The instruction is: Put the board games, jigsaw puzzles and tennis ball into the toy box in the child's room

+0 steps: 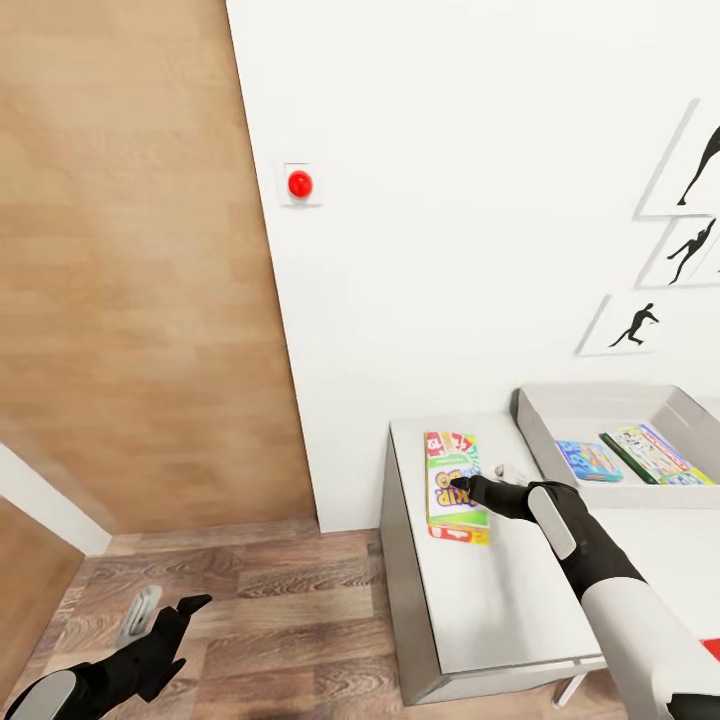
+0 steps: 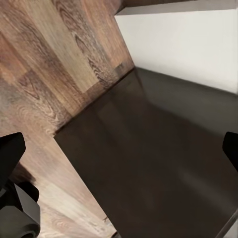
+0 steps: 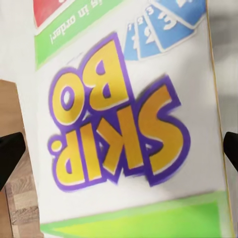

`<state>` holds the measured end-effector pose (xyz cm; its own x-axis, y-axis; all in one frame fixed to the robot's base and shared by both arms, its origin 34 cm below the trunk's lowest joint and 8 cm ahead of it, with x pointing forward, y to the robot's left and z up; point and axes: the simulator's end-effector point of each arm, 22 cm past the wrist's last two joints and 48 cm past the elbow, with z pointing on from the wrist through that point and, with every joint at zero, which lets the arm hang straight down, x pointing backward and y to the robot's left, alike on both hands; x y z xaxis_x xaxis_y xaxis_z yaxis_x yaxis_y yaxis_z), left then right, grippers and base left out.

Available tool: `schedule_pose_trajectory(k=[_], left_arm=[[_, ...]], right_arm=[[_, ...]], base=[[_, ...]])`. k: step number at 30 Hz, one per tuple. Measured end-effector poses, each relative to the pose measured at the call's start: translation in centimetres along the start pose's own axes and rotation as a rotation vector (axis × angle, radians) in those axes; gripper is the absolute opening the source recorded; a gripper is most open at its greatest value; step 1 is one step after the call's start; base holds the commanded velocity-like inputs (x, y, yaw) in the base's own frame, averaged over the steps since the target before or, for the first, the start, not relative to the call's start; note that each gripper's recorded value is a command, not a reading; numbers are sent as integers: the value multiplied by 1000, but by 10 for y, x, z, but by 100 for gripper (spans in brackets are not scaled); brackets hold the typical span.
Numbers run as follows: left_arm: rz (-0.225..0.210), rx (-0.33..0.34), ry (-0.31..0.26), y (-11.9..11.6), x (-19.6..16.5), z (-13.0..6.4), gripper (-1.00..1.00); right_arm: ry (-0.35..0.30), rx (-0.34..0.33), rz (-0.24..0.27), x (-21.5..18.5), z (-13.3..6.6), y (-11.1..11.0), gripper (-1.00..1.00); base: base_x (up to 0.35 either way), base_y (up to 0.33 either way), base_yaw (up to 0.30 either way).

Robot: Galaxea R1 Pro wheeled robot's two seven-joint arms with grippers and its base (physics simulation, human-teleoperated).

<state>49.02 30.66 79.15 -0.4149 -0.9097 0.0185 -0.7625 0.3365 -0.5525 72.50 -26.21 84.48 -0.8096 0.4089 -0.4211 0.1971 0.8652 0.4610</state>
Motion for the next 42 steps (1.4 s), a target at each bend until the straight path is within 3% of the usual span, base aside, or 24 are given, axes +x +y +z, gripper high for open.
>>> schedule_pose_trajectory(k=[9, 19, 31, 42], left_arm=[[3, 3, -1, -1, 0, -1, 100], [61, -27, -24, 5, -3, 0, 100], [69, -30, -27, 5, -4, 0, 100], [71, -24, -30, 2, -4, -2, 100]], right_arm=[[-4, -5, 4, -2, -1, 2, 100], [-4, -7, 6, -2, -1, 2, 100], [-5, -7, 5, -2, -2, 2, 100], [-11, -11, 4, -5, -5, 4, 100]], base=[[0, 0, 98], [-14, 11, 6], [-70, 61, 18], [-2, 2, 223]])
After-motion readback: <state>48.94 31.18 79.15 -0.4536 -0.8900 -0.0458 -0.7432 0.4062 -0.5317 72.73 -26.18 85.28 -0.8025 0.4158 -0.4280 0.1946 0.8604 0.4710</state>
